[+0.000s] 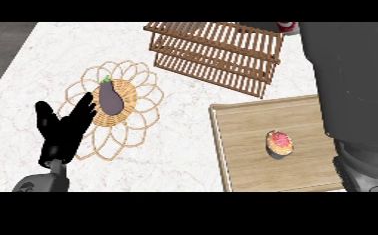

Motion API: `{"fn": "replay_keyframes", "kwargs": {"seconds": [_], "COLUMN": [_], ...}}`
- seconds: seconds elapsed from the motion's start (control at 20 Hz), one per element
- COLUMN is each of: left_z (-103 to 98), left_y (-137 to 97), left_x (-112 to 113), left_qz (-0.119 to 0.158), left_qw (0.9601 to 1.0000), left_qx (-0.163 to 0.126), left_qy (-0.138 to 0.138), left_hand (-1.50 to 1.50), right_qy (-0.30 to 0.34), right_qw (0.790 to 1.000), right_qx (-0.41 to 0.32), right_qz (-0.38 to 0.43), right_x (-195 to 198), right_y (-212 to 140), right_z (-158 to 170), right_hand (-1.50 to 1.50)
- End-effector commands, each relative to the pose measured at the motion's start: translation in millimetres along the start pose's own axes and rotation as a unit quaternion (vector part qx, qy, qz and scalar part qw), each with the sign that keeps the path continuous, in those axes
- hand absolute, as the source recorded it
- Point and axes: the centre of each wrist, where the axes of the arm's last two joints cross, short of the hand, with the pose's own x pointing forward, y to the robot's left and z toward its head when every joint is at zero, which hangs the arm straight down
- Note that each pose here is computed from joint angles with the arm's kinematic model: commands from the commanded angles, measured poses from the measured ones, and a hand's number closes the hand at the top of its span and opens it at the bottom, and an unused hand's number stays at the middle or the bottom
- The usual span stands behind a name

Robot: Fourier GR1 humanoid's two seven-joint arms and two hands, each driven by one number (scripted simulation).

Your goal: Pick the can from the tray and place it in the tiered shelf

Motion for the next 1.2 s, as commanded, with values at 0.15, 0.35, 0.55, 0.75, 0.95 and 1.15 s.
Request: {"fn": "replay_keyframes", "kwargs": {"seconds": [0.15, 0.35, 0.55, 0.75, 0.95, 1.15], "left_z": [6, -7, -1, 1, -1, 7], "left_y": [-17, -2, 3, -8, -1, 5], "left_x": [-24, 0, -10, -19, -33, -30], "left_qz": [0.014, 0.005, 0.004, 0.002, 0.001, 0.006], "left_qw": [0.9995, 0.9994, 0.9999, 0.9997, 0.9997, 0.9996], "left_qx": [0.004, -0.001, 0.000, 0.004, -0.001, 0.003], "left_qy": [0.029, 0.034, 0.014, 0.026, 0.025, 0.026], "left_hand": [0.00, 0.00, 0.00, 0.00, 0.00, 0.00], "right_qy": [0.009, 0.004, -0.018, -0.026, -0.036, -0.025], "right_qw": [1.000, 1.000, 1.000, 1.000, 0.999, 0.999], "right_qx": [-0.005, -0.015, -0.022, -0.006, -0.006, 0.004], "right_qz": [0.007, 0.010, 0.005, -0.007, 0.002, 0.044], "right_x": [-32, -44, -39, -39, -32, -55], "right_y": [14, 16, 43, 38, 18, 40], "right_z": [-30, -45, -51, -50, -59, -62], "right_hand": [1.50, 1.50, 1.50, 1.50, 1.50, 1.50]}}
